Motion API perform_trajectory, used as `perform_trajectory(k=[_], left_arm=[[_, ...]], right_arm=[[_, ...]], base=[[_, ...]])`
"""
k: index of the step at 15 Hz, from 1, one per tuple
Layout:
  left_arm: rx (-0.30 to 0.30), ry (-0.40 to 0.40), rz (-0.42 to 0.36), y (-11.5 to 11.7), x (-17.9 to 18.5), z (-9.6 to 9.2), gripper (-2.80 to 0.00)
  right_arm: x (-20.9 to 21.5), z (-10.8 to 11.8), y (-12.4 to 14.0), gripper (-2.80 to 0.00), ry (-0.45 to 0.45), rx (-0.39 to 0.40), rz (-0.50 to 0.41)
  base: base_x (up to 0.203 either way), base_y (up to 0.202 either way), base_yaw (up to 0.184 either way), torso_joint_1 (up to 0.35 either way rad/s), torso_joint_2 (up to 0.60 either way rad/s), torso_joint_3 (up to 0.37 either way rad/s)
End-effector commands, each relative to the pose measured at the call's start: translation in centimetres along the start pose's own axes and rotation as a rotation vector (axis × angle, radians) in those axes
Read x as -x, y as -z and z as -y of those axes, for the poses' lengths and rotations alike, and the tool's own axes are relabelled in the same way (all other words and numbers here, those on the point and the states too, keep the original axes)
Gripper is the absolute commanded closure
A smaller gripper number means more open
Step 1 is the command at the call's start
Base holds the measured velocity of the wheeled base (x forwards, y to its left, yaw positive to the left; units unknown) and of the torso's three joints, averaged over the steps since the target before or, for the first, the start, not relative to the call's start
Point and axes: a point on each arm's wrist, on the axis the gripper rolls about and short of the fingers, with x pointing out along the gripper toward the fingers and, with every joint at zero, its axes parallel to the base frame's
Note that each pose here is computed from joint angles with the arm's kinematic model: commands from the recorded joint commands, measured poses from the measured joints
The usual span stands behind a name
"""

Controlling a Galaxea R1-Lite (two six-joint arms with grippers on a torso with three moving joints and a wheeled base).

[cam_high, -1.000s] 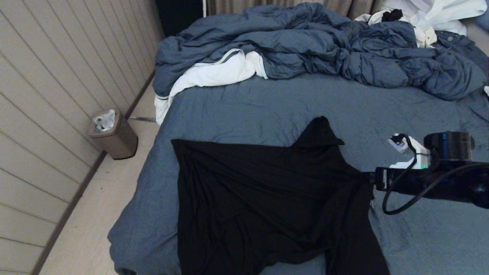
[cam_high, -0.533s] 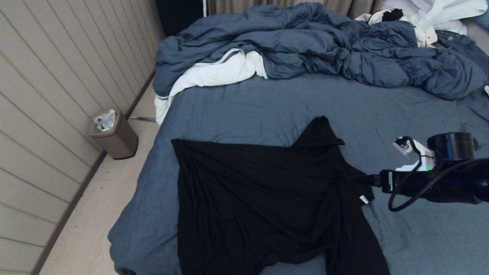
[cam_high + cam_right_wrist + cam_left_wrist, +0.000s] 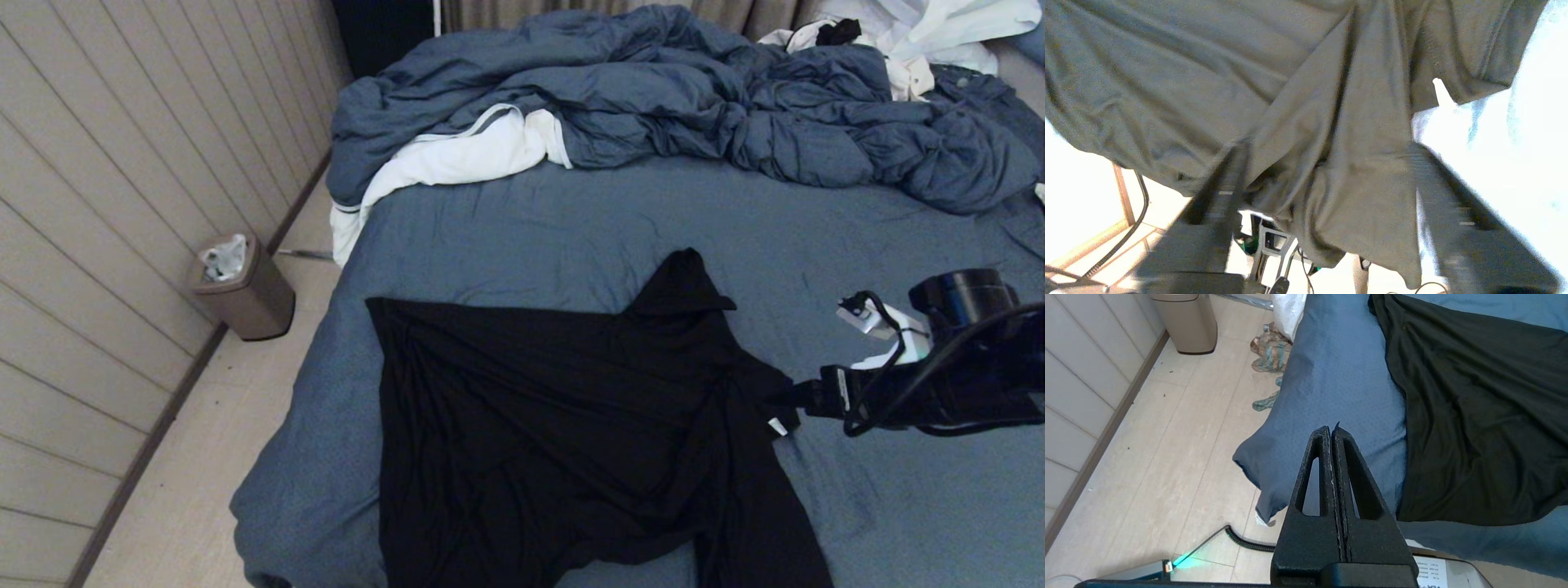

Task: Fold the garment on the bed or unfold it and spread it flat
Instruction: Fold the black T-shirt

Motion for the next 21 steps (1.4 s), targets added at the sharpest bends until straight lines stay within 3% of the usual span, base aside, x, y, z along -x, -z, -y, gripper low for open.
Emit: perform_trajectory(k=[1, 4, 6, 7, 9, 12, 16, 21], left_arm=[[0.001, -0.001, 0.0, 0.0, 0.0, 0.0, 0.0], [0.004, -0.008, 0.01, -0.5, 0.2, 0.0, 0.0], [0.056, -0.004, 0.032, -4.0, 1.2, 0.4, 0.0], [0.111, 0.003, -0.014, -6.0, 1.2, 0.6, 0.0], [0.199, 0.04, -0.185, -8.7, -0.8, 1.1, 0.0], [0.297, 0.126, -0.483, -10.2, -6.4, 1.7, 0.0], [0.394, 0.195, -0.787, -8.7, -13.7, 2.0, 0.0], [0.316, 0.241, -0.82, -3.2, -18.5, 1.0, 0.0]], right_arm=[[1.1, -0.8, 0.6, 0.0, -0.007, 0.024, 0.014], [0.7, -0.6, 1.4, 0.0, -0.011, 0.085, -0.013], [0.8, -0.5, 1.3, 0.0, -0.01, 0.082, -0.011], [0.8, -0.5, 1.4, 0.0, -0.01, 0.083, -0.013], [0.7, -0.5, 1.7, 0.0, -0.012, 0.089, -0.021], [1.8, -1.1, 1.0, 0.0, -0.01, 0.085, 0.025], [5.4, -3.3, -0.4, 0.0, -0.024, 0.001, 0.156], [13.4, -7.1, -0.3, 0.0, -0.003, -0.019, 0.182]], base=[[0.0, 0.0, 0.0, 0.0, 0.0, 0.0], [0.0, 0.0, 0.0, 0.0, 0.0, 0.0], [0.0, 0.0, 0.0, 0.0, 0.0, 0.0], [0.0, 0.0, 0.0, 0.0, 0.0, 0.0], [0.0, 0.0, 0.0, 0.0, 0.0, 0.0], [0.0, 0.0, 0.0, 0.0, 0.0, 0.0], [0.0, 0.0, 0.0, 0.0, 0.0, 0.0], [0.0, 0.0, 0.0, 0.0, 0.0, 0.0]])
